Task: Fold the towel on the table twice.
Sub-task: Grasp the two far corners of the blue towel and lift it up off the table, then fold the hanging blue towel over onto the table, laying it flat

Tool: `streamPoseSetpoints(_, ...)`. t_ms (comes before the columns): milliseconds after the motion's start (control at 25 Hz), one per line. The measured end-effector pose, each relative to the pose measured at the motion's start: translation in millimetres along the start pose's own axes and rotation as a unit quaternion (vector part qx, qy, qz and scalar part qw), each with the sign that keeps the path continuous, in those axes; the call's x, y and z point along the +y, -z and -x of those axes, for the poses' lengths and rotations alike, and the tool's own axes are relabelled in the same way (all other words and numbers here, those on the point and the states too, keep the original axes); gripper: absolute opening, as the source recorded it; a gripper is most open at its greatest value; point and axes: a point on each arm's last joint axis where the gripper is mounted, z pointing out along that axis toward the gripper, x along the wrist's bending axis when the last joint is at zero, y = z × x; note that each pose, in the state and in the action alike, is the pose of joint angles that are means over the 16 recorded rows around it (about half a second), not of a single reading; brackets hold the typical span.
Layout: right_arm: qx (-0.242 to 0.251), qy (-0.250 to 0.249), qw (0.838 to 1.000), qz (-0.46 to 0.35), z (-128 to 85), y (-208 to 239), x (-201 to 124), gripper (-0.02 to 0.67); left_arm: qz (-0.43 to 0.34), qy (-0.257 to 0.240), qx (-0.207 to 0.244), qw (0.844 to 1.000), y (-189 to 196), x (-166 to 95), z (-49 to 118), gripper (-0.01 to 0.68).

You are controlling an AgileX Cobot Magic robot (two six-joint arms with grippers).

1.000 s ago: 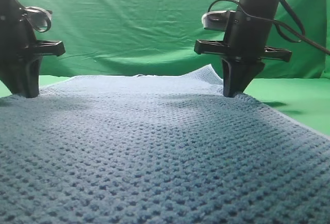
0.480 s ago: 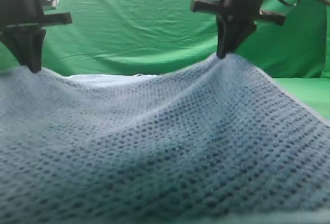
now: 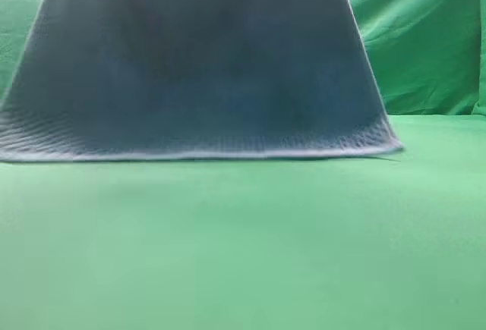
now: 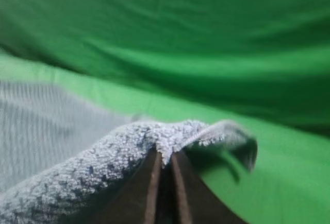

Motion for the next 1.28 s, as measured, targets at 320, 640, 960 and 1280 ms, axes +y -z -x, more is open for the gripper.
streamPoseSetpoints(320, -0.041, 0.027, 0.998, 0.027, 6, 27, 24, 0.000, 0.049, -0.008, -0.021, 0.999, 24, 19, 8.0, 0.000)
streamPoseSetpoints(640, -0.079, 0.029, 0.995, -0.057, 14, 31, 6, 0.000, 0.011, -0.002, -0.014, 1.000, 16, -1, 4.5, 0.000)
streamPoseSetpoints(960, -0.083, 0.022, 0.989, -0.122, 14, 42, -25, 0.000, -0.013, 0.016, -0.010, 1.000, 29, -40, 2.6, 0.000)
streamPoseSetpoints(1280, -0.066, 0.011, 0.988, -0.142, 8, 82, -63, 0.000, -0.018, 0.033, -0.020, 0.999, 68, -90, 5.8, 0.000)
